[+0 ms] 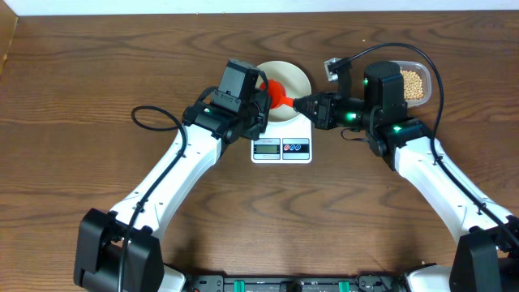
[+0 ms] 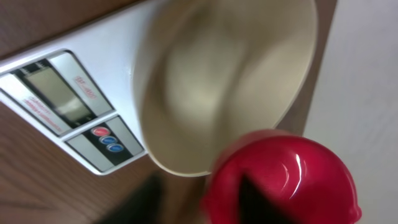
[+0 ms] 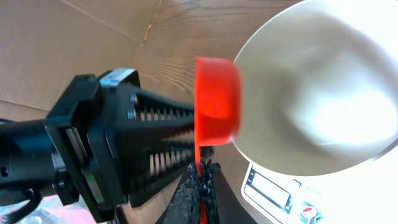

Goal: Scoop item into bowl and weigh 50g on scale

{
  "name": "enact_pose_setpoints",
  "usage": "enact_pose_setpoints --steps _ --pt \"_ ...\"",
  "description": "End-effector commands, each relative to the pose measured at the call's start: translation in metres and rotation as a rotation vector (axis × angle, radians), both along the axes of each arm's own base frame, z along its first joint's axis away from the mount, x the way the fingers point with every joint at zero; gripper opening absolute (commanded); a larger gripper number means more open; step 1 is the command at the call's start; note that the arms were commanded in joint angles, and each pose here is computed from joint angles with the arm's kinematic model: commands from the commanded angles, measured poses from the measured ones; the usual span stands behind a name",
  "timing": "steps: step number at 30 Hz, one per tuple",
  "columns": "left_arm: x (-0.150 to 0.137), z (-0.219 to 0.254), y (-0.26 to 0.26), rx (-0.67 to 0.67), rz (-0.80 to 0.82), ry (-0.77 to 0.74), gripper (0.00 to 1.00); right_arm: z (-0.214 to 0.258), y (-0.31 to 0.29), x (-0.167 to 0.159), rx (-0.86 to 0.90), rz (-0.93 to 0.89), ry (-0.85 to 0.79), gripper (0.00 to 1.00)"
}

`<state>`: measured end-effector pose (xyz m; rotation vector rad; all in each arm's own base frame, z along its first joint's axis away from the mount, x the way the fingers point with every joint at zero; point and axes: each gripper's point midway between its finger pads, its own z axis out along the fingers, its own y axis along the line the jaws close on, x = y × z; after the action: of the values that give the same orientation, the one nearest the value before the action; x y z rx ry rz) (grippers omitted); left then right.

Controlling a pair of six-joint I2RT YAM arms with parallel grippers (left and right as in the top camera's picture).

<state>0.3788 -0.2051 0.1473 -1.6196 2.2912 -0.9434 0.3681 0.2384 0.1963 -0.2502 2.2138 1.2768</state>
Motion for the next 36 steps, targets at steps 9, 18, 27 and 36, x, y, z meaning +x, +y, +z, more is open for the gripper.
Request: enact_pose_setpoints --steps 9,18,27,36 --pt "0.010 -0.003 0.027 0.338 -0.249 -0.170 0.72 -0.011 -0.019 0.017 -0.069 -0.096 0.004 0.01" --pt "0.017 0.001 0.043 0.576 -0.584 -0.317 0.72 -0.012 -0.037 0.026 -0.097 -0.131 -0.027 0.01" --pt "0.001 0.050 0.027 0.690 -0.970 -0.615 0.72 0.013 -0.081 0.023 -0.131 -0.213 -0.067 0.01" --pt "-0.051 0.067 -0.004 0.585 -1.159 -0.684 0.64 0.045 -0.169 0.004 -0.160 -0.424 -0.060 0.01"
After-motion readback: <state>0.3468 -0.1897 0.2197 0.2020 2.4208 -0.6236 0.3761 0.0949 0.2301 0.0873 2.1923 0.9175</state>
